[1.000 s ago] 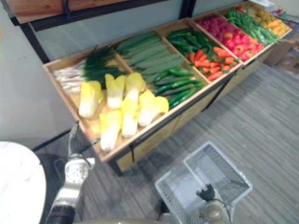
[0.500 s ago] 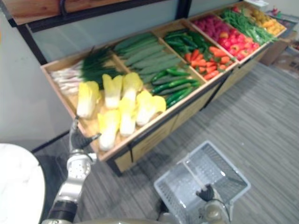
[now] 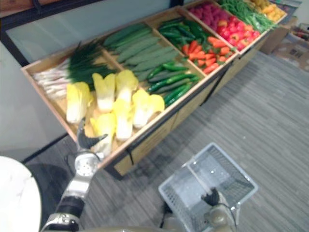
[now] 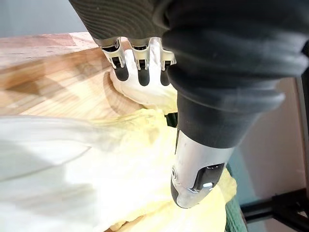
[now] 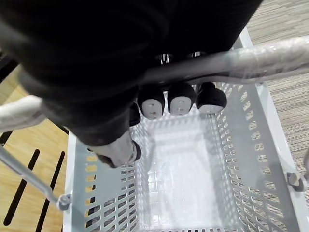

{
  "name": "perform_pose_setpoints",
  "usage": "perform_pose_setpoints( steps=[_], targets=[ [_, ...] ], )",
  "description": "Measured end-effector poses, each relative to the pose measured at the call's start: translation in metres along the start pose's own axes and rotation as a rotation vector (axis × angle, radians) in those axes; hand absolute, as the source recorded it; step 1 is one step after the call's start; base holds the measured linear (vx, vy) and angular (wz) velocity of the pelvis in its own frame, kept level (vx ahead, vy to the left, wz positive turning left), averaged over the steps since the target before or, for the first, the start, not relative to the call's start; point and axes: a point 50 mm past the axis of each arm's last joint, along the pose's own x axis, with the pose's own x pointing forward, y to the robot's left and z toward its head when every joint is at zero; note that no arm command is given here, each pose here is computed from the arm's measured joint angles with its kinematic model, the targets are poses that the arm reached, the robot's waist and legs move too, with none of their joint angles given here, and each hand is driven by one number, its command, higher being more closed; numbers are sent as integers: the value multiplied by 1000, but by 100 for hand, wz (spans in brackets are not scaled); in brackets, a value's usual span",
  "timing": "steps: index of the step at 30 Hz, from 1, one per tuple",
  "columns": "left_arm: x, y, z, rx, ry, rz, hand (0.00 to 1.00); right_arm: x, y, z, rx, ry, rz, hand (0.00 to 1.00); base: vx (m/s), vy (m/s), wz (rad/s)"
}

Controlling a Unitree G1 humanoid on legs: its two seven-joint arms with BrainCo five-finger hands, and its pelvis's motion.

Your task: Pick vegetable in the basket

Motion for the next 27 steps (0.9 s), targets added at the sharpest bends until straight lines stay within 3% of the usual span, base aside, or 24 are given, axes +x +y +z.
perform_pose_setpoints(
  steps=[6,21,27],
  targets=[
    [6,-3,-4,11,31,29,0,3,-1,11,-8,-36,-3,100,7,-24,-7],
    [16,1,-7,-134,106,107,0,6,1,25,-37,-96,-1,100,12,-17,-8],
    [21,3,-16,-113,135,85,0,6,0,27,-48,-103,0,100,-1,-39,-7]
  ],
)
